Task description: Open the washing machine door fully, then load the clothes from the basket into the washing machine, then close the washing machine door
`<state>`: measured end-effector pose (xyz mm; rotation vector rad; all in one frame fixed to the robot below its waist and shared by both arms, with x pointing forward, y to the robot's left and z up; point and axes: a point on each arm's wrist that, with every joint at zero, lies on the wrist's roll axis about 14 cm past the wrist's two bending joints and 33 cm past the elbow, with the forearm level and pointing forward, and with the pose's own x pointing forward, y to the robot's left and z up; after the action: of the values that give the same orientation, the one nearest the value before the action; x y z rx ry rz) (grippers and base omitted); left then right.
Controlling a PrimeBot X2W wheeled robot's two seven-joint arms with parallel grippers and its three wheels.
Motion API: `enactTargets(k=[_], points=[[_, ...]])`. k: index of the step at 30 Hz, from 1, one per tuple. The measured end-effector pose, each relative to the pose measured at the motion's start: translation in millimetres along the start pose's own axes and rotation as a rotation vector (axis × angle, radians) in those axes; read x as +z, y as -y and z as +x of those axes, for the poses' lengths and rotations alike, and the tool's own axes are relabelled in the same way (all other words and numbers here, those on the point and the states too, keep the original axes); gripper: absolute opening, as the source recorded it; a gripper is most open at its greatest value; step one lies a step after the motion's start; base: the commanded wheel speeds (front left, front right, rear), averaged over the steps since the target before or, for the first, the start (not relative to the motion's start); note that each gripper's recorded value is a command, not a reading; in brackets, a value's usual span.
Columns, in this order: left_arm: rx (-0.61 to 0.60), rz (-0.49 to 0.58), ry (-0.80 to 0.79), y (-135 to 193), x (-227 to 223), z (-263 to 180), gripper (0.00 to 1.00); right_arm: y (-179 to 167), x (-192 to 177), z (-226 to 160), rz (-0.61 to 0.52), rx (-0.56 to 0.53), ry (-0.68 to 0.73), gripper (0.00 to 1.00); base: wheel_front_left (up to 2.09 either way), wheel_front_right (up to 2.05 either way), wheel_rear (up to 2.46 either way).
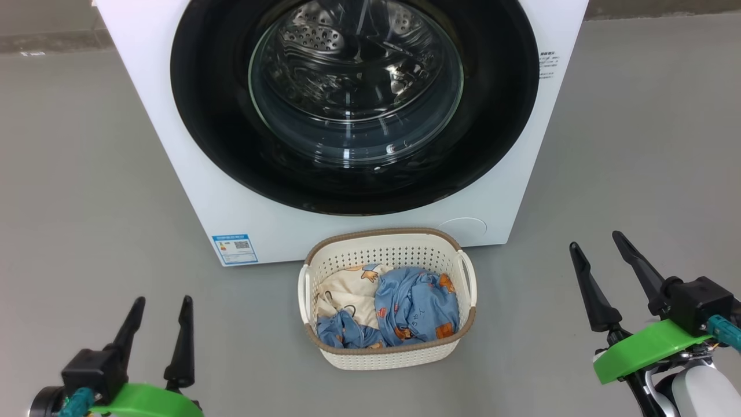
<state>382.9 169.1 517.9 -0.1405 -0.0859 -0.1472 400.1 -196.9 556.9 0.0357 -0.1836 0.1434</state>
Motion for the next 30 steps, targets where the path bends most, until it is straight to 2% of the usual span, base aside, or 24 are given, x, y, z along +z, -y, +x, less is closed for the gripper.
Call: enactTargets(k=[8,30], points=[[-0.022,0.081,0.009,2.3,1.4,0.2,1.0,-2.2,0.8,-0.6,-0.09,0.021,0.006,1.0,0.0,0.0,0.0],[0.024,0.068,-0.013,-9.2,-6.2,-2.2,1.0,4.5,-13.3,-4.9,-0.053,-0.007,-0.037,1.0,0.0,0.0,0.0]])
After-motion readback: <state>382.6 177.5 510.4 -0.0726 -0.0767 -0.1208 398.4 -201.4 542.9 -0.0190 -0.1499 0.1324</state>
